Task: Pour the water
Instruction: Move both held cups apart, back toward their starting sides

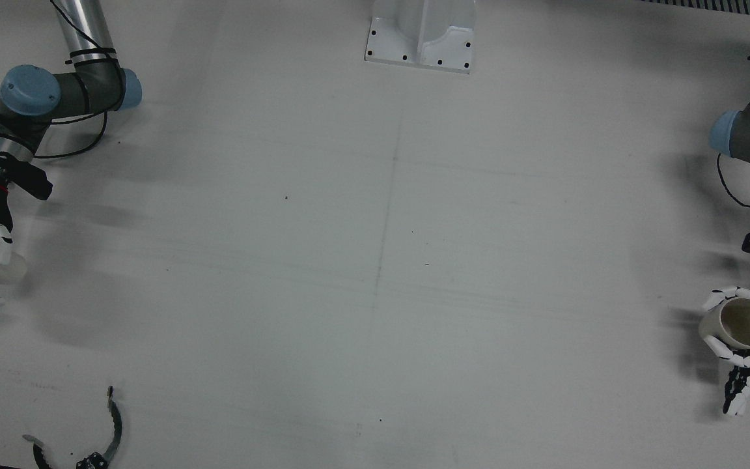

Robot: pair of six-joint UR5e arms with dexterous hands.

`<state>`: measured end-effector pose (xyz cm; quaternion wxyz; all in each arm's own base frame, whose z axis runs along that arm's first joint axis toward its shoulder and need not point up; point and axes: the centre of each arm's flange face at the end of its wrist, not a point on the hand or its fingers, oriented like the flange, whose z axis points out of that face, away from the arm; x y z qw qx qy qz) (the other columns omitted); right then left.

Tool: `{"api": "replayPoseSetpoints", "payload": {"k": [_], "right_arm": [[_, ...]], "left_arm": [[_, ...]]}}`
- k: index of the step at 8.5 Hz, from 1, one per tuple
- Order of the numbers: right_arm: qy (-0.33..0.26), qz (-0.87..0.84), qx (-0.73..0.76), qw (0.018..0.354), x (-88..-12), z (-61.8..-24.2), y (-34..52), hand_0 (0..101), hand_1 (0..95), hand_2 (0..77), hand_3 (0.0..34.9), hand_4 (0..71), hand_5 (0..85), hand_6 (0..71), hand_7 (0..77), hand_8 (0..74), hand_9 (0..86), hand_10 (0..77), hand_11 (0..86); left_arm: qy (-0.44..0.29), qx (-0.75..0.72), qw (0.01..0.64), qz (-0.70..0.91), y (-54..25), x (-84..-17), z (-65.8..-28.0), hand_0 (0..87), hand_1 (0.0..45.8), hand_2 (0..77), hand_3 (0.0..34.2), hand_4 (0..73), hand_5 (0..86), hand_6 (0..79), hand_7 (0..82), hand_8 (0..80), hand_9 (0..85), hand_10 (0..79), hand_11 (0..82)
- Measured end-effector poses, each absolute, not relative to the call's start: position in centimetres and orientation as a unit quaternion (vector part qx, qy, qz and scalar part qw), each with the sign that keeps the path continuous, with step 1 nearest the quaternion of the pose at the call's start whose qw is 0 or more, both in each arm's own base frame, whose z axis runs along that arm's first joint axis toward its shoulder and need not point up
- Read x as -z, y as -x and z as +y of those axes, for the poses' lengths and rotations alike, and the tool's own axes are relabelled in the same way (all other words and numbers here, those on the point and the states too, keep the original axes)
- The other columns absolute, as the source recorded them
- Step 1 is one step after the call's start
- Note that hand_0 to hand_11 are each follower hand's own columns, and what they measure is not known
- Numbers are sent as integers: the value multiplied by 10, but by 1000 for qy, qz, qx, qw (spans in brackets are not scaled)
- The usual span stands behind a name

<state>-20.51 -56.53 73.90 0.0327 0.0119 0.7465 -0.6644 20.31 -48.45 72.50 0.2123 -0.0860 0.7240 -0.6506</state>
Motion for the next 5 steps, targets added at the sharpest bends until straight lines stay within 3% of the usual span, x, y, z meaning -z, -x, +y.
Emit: {"api": "replayPoseSetpoints", "payload": {"k": [1,2,3,4,5], "right_arm": [[-1,752,658,35,-728,-566,192,586,125,496,25,196,393,562,480,316,464,158,447],[8,755,654,37,-715,-567,180,520,125,387,53,158,147,360,273,180,355,11,344],[16,754,655,35,-702,-567,173,520,125,387,53,158,147,360,273,16,229,5,147],[19,753,657,32,-692,-567,172,512,147,213,61,158,49,229,142,0,44,0,5],[19,753,658,31,-685,-567,172,520,98,82,81,125,115,54,27,0,5,0,5]], "left_arm": [[85,653,215,721,-203,-730,-483,490,142,469,0,518,333,49,65,5,5,5,11],[85,655,217,719,-204,-733,-482,484,142,469,0,518,333,49,65,5,5,5,11],[84,656,218,718,-203,-736,-482,484,142,469,0,447,289,65,60,5,5,5,11],[84,656,219,717,-203,-740,-481,476,404,16,0,349,180,33,33,5,5,5,11],[84,656,219,718,-203,-742,-481,469,49,33,0,114,5,38,44,0,5,5,11]]}}
